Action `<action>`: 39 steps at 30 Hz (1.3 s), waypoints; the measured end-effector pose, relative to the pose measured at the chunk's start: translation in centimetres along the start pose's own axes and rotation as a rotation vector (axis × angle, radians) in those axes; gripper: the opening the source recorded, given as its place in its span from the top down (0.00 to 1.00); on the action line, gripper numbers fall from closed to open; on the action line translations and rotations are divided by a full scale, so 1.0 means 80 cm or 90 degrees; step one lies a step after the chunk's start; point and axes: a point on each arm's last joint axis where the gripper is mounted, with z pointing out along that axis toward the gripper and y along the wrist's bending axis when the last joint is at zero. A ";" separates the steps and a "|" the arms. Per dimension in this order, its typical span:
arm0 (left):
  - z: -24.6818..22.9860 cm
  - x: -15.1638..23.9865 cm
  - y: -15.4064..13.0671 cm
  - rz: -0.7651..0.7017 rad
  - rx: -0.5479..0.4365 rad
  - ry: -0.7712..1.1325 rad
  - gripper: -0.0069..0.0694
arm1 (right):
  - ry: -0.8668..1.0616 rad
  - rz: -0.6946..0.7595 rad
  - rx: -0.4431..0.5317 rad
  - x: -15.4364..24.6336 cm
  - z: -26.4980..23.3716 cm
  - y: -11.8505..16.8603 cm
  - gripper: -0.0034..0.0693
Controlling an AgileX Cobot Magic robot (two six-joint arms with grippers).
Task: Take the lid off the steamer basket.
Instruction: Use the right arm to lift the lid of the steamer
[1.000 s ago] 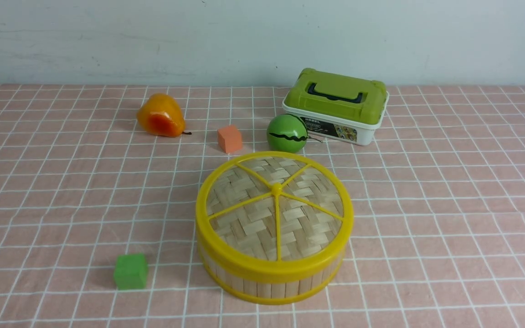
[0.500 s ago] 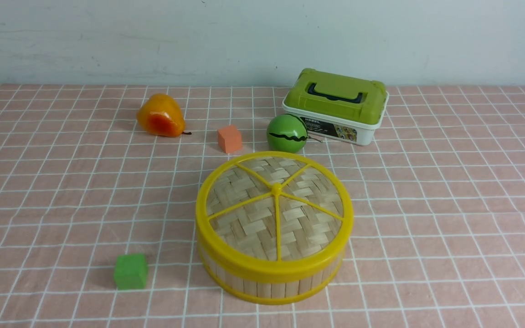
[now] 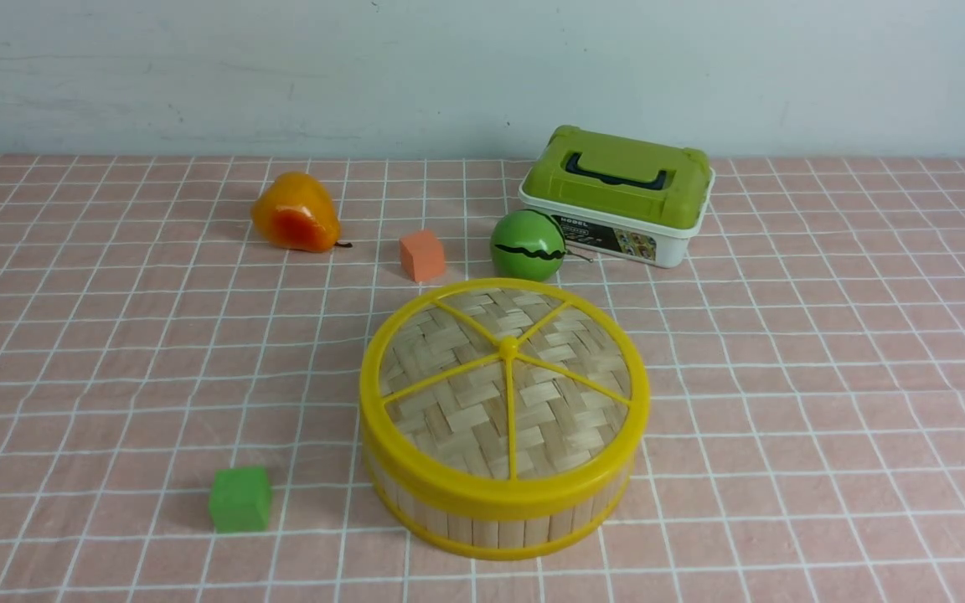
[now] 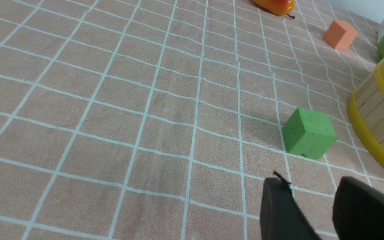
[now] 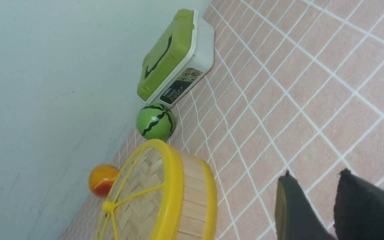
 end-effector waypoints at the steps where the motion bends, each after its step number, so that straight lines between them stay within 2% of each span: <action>1: 0.000 0.000 0.000 0.000 0.000 0.000 0.60 | -0.005 -0.004 -0.002 -0.001 0.000 0.000 0.71; 5: 0.000 0.000 0.000 0.000 0.000 0.000 0.60 | -0.008 -0.035 -0.003 -0.001 0.000 0.001 0.71; 8: 0.000 0.000 0.000 0.000 0.000 0.000 0.60 | -0.006 -0.115 -0.010 -0.006 -0.004 0.011 0.72; 11: 0.000 0.000 0.000 0.000 0.000 0.000 0.60 | -0.008 -0.249 -0.030 -0.022 -0.017 0.048 0.82; 14: 0.000 0.000 0.000 0.000 0.000 0.000 0.60 | 0.042 -0.406 -0.005 -0.044 -0.025 0.094 0.95; 16: 0.000 0.000 0.000 0.000 0.000 0.000 0.60 | 0.097 -0.516 0.019 -0.062 -0.025 0.128 0.98; 18: 0.000 0.000 0.000 0.000 0.000 0.000 0.60 | 0.203 -0.609 0.050 -0.077 -0.013 0.157 0.98; 21: 0.000 0.000 0.000 0.000 0.000 0.000 0.60 | 0.330 -0.707 0.049 -0.096 0.005 0.194 0.98; 24: 0.000 0.000 0.000 0.000 0.000 0.000 0.60 | 0.446 -0.749 0.023 -0.108 0.031 0.221 0.98; 27: 0.000 0.000 0.000 0.000 0.000 0.000 0.60 | 0.555 -0.767 -0.033 -0.108 0.068 0.246 0.98; 31: 0.000 0.000 0.000 0.000 0.000 0.000 0.60 | 0.653 -0.803 -0.083 -0.083 0.119 0.274 0.97; 34: 0.000 0.000 0.000 0.000 0.000 0.000 0.60 | 0.714 -0.839 -0.077 -0.053 0.148 0.286 0.97; 39: 0.000 0.000 0.000 0.000 0.000 0.000 0.60 | 0.753 -0.886 -0.009 0.003 0.206 0.315 0.95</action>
